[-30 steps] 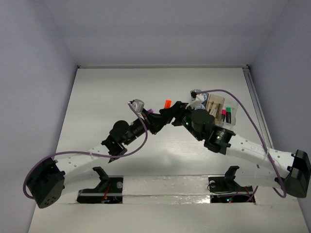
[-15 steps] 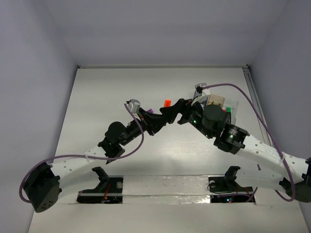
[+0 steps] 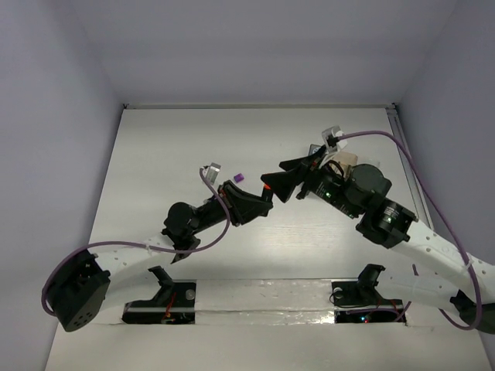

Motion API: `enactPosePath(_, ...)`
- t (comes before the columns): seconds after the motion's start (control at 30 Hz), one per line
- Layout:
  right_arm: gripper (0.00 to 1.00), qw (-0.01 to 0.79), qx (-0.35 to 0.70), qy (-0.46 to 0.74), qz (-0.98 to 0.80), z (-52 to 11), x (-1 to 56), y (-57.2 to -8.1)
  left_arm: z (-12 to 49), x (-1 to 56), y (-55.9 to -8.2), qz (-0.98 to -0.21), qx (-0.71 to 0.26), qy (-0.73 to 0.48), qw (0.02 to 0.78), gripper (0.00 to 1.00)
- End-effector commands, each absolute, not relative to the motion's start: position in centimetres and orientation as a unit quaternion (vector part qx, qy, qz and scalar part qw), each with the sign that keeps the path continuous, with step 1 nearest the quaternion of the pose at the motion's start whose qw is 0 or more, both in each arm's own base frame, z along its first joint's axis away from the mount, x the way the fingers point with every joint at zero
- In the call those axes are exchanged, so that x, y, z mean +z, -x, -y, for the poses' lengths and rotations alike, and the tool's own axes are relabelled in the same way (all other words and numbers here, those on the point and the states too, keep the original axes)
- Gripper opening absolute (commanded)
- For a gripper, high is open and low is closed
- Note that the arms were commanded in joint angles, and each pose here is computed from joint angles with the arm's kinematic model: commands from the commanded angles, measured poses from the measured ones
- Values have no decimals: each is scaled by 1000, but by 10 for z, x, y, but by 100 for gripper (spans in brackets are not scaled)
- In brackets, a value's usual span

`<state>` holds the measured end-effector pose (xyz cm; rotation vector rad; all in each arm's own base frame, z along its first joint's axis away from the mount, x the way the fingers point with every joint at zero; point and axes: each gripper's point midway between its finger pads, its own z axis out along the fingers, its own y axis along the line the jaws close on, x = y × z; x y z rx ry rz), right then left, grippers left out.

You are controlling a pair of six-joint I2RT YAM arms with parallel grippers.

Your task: Sort the stationery into containers

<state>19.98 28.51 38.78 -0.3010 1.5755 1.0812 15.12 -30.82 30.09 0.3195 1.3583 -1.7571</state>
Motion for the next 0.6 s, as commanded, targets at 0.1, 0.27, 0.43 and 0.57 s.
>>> enactPosePath(0.1, 87, 564, 519, 179, -618, -303, 424, -180, 292, 347, -119, -440, -771, -158, 432, 0)
enactPosePath(0.27, 84, 570, 501, 150, -633, -297, 413, -191, 288, 351, -117, -432, -770, -162, 440, 0)
enactPosePath(0.43, 85, 571, 493, 145, -641, -295, 405, -195, 287, 354, -115, -428, -769, -166, 445, 0)
enactPosePath(0.57, 85, 574, 480, 131, -650, -295, 396, -203, 285, 357, -113, -421, -771, -169, 446, 0)
